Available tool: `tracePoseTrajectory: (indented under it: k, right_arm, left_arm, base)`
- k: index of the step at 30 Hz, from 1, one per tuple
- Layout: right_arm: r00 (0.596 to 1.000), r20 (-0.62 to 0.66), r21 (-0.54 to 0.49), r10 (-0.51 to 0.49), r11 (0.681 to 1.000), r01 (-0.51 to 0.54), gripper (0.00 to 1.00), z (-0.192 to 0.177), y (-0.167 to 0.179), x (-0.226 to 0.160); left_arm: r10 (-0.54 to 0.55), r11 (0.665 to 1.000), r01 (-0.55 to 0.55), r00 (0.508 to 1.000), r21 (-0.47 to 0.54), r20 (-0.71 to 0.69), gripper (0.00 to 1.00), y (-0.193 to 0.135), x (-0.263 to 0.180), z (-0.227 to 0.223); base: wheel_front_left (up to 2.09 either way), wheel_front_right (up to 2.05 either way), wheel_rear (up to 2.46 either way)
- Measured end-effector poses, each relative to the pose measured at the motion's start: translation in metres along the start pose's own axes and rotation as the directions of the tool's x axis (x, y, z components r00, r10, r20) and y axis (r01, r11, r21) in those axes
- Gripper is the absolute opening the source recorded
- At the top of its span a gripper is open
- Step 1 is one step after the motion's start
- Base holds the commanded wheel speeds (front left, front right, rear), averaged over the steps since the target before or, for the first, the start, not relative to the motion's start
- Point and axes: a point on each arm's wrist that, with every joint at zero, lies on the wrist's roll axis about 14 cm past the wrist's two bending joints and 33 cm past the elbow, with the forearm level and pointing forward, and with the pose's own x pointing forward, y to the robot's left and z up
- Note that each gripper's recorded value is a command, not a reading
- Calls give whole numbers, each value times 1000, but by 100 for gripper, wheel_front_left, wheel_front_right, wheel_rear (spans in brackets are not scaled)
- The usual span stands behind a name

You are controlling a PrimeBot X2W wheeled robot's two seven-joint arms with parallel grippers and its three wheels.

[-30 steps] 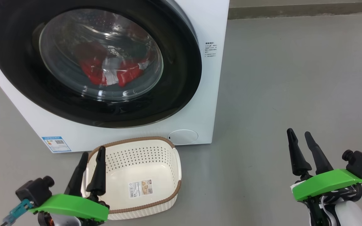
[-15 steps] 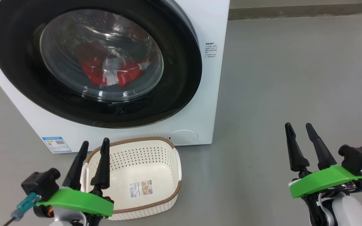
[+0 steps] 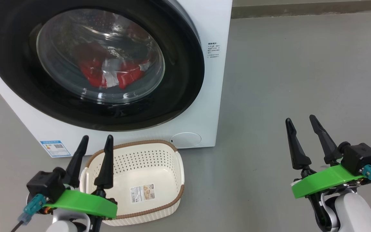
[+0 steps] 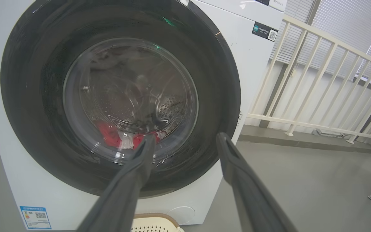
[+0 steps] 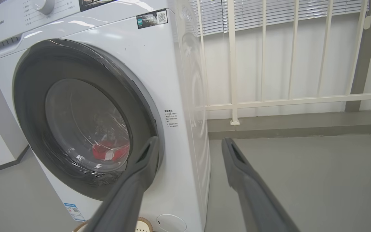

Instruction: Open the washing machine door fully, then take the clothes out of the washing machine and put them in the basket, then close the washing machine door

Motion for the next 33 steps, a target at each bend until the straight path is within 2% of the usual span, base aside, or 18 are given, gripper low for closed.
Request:
tracePoseTrajectory:
  k: [13,33]
  right_arm:
    - [997,50,-131,51,990,-44,100,13,10,5]
    - [997,53,-123,54,991,-47,100,15,11,4]
  left_arm:
    - [-60,989,56,998,135,29,100,-12,7,8]
    - [-60,990,56,998,132,21,100,-12,5,6]
  base:
    - [0,0,0]
    - [0,0,0]
